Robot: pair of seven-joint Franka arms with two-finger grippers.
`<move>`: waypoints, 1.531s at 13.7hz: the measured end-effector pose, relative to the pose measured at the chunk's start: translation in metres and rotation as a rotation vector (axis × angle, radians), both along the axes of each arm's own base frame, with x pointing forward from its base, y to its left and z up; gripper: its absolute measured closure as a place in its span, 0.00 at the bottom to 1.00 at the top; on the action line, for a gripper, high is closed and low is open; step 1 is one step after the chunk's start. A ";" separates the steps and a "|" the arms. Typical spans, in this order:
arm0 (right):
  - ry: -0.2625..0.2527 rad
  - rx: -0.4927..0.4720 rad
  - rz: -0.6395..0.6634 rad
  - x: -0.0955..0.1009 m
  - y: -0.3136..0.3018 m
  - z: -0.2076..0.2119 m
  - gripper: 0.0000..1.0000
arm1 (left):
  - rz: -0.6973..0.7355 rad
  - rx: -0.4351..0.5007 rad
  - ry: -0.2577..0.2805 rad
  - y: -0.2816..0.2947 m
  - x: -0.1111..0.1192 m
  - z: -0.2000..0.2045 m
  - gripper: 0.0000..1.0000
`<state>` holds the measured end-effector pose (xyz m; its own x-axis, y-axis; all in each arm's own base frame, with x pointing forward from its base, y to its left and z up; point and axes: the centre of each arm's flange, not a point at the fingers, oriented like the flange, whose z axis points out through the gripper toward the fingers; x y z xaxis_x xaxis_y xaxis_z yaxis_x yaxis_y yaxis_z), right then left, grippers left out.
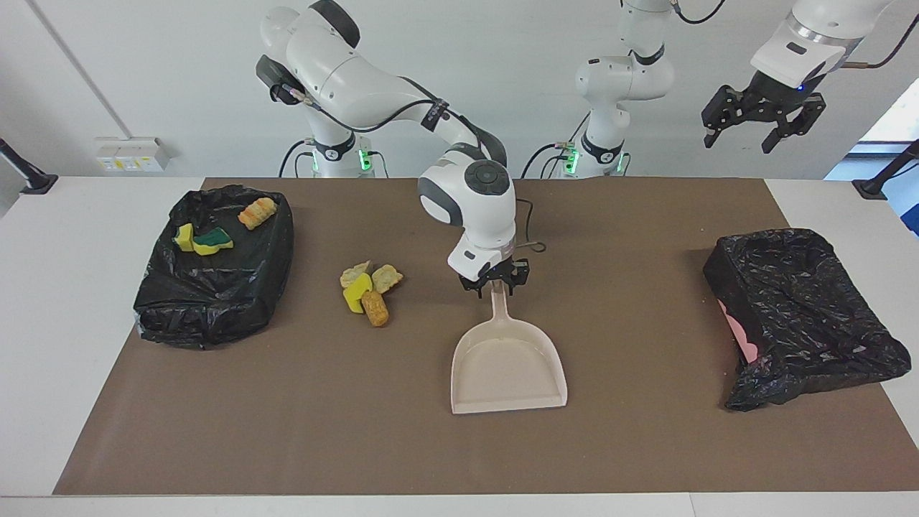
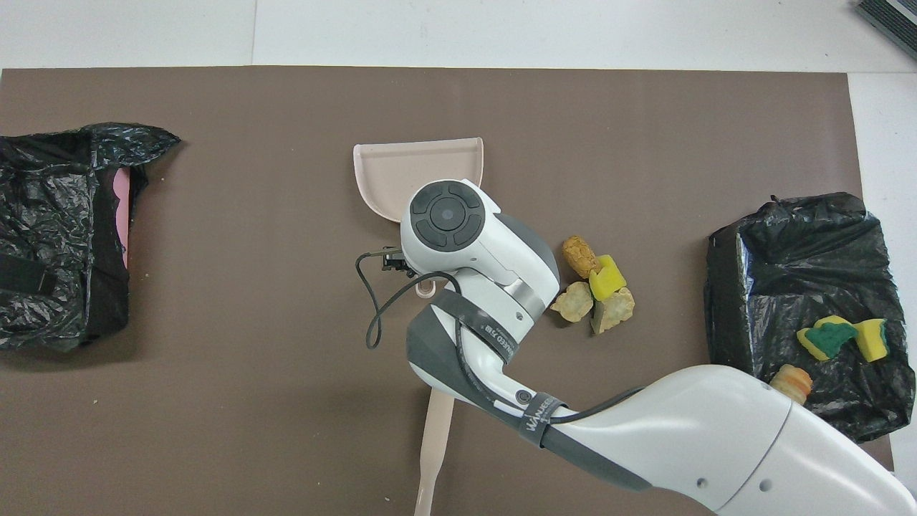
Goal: Sweep and dump trash in bin
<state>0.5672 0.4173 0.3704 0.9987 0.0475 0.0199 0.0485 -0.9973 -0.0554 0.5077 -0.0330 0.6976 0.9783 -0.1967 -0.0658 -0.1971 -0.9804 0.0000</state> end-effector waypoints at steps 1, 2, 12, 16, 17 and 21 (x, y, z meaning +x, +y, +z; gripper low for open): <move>0.010 -0.027 0.002 -0.005 -0.004 0.012 0.00 | -0.002 0.000 0.000 -0.001 0.000 0.000 0.00; 0.028 -0.049 0.004 -0.008 -0.012 0.025 0.00 | -0.003 0.000 0.000 -0.001 0.000 0.000 0.00; 0.185 -0.208 -0.030 -0.167 0.006 0.096 0.00 | 0.011 -0.023 -0.161 -0.048 0.031 -0.006 0.00; 0.183 -0.159 -0.048 -0.212 0.000 0.058 0.00 | -0.029 -0.038 -0.163 -0.121 0.063 -0.059 0.00; 0.188 -0.143 -0.057 -0.219 -0.004 0.044 0.00 | -0.031 -0.042 -0.165 -0.138 0.070 -0.074 0.00; 0.220 -0.107 -0.127 -0.264 -0.003 -0.012 0.00 | -0.018 -0.063 -0.188 -0.194 0.093 -0.133 0.00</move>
<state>0.3032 0.4146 0.3581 0.9766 -0.0880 -0.1962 -0.0787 -0.9954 0.0549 0.6007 -0.2266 0.5645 0.9686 -0.2118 0.1305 -0.2165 -0.9760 0.0228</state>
